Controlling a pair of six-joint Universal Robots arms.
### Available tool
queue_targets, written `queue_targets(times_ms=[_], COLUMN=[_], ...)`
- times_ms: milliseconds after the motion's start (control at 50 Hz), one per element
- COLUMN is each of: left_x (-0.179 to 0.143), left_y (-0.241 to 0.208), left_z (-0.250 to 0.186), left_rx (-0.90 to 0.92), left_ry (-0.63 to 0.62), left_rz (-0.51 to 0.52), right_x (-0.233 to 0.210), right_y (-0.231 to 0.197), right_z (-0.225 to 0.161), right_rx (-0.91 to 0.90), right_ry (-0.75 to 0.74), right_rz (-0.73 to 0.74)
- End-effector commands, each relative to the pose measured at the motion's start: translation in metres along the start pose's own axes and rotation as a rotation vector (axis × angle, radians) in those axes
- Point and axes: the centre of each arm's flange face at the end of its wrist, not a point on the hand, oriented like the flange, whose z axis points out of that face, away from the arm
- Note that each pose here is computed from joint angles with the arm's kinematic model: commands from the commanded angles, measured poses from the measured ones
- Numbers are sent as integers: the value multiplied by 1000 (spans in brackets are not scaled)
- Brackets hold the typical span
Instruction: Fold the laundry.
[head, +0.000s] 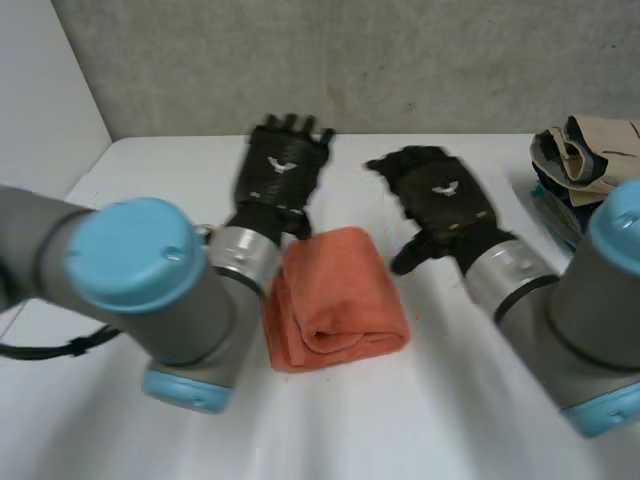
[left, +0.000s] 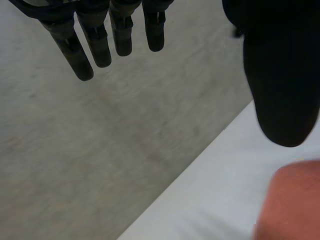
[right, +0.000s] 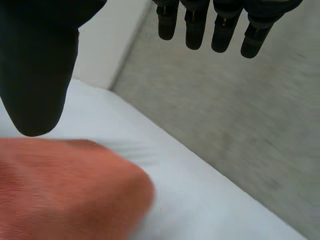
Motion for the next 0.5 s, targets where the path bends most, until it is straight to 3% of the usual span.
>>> queue_targets(times_ms=[20, 120, 300, 500], left_x=[61, 65, 43, 30], left_y=[20, 51, 87, 105], left_z=[3, 6, -12, -36], left_rx=[-95, -239, -474, -595], left_ry=[143, 100, -48, -34], left_rz=[-57, -67, 20, 77], right_x=[43, 42, 27, -16], right_y=[9, 25, 52, 84], right_z=[2, 13, 37, 51], right_rx=[-144, -200, -293, -377], right_ry=[184, 171, 37, -96], right_rz=[38, 56, 110, 106])
